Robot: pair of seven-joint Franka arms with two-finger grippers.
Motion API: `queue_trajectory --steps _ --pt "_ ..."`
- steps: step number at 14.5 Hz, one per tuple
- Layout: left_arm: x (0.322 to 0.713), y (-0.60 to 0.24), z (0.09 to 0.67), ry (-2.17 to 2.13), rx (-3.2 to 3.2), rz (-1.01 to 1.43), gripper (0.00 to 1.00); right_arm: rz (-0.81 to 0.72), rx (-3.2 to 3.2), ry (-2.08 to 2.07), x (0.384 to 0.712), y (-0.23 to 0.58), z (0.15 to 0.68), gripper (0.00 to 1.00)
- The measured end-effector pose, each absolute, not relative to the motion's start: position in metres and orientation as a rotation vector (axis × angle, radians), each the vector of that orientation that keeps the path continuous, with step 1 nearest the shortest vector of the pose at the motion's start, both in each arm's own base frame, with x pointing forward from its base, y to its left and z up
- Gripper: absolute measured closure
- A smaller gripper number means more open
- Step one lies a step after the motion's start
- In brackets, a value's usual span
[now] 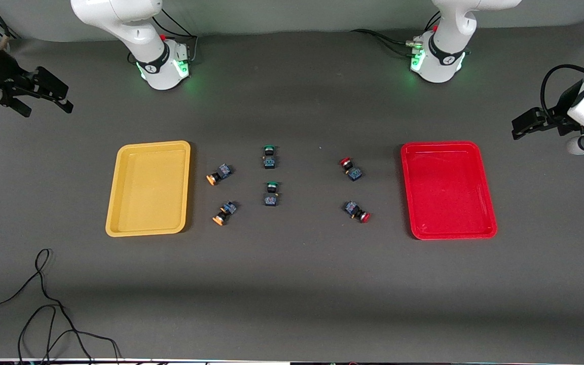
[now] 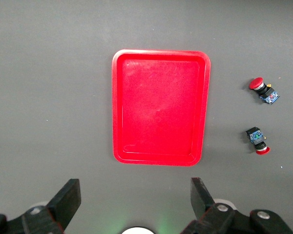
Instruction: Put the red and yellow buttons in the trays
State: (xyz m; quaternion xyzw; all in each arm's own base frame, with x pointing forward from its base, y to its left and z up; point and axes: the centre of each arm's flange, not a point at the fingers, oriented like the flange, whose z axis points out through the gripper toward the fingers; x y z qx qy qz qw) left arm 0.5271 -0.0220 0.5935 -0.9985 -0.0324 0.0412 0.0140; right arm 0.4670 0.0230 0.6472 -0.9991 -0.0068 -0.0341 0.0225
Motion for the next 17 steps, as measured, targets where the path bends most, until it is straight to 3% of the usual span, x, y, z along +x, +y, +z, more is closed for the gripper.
queue_trajectory --steps 5,8,12,17 --pt "0.530 -0.013 0.587 -0.127 -3.108 0.150 0.00 -0.040 -3.102 -0.025 0.473 0.027 0.633 0.00" --pt "0.532 -0.015 0.583 -0.120 -3.107 0.164 0.00 0.052 -3.118 0.080 0.498 0.065 0.589 0.00" --pt "0.531 -0.042 0.575 -0.045 -3.097 0.217 0.00 0.030 -3.117 0.276 0.521 0.154 0.472 0.00" --pt "0.536 -0.113 0.539 -0.115 -3.052 0.299 0.00 -0.004 -3.056 0.535 0.488 0.209 0.291 0.00"
